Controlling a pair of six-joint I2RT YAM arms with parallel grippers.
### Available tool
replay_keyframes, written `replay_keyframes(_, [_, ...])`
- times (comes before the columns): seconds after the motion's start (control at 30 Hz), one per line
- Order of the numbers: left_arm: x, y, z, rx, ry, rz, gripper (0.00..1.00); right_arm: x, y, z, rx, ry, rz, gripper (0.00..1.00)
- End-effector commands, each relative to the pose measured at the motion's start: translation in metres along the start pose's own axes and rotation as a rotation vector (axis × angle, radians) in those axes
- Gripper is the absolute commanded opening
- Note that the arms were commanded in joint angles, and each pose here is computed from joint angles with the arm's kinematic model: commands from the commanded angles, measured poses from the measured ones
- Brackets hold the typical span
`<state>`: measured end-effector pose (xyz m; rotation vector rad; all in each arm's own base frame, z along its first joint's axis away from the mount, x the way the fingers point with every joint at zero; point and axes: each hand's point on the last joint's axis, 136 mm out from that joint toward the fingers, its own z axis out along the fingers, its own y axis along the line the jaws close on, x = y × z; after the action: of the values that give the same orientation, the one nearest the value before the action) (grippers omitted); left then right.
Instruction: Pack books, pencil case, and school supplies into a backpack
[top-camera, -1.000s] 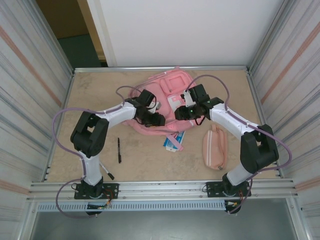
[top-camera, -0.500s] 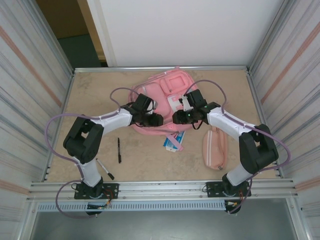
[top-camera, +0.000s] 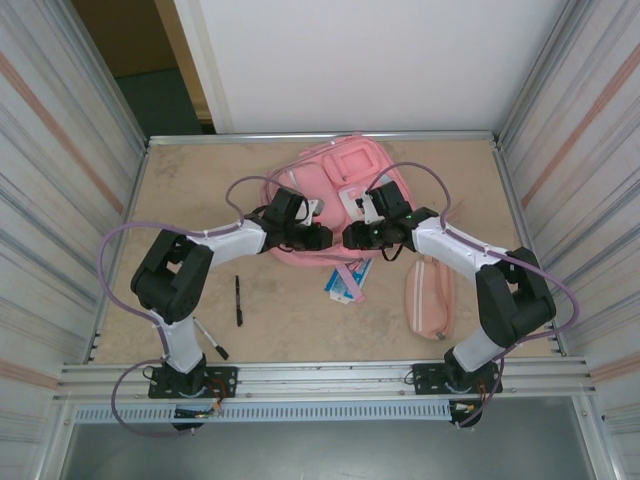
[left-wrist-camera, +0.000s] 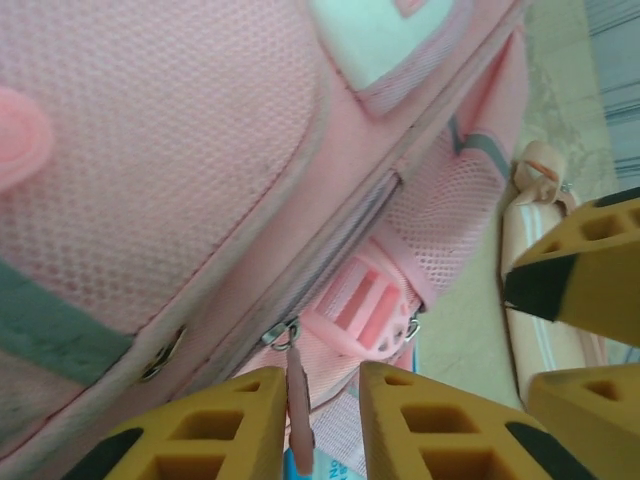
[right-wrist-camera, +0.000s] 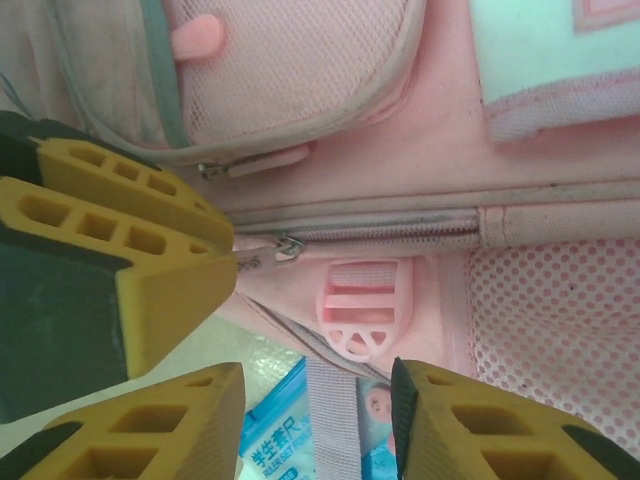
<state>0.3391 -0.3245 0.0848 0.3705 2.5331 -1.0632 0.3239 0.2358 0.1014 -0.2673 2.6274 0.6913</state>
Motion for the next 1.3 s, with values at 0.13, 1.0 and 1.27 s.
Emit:
replay_keyframes(0.13, [0.014, 0.023, 0.009, -0.096, 0.062, -0.003, 0.3, -0.001, -0.007, 0.002, 0.009, -0.011, 0.054, 0.42])
replay_keyframes(1.0, [0.034, 0.031, 0.032, -0.173, 0.139, -0.018, 0.11, -0.005, -0.035, -0.011, 0.163, -0.057, 0.277, 0.46])
replay_keyframes(1.27, [0.018, -0.006, 0.018, -0.046, 0.068, 0.013, 0.0, -0.016, -0.01, -0.006, 0.098, -0.157, 0.652, 0.51])
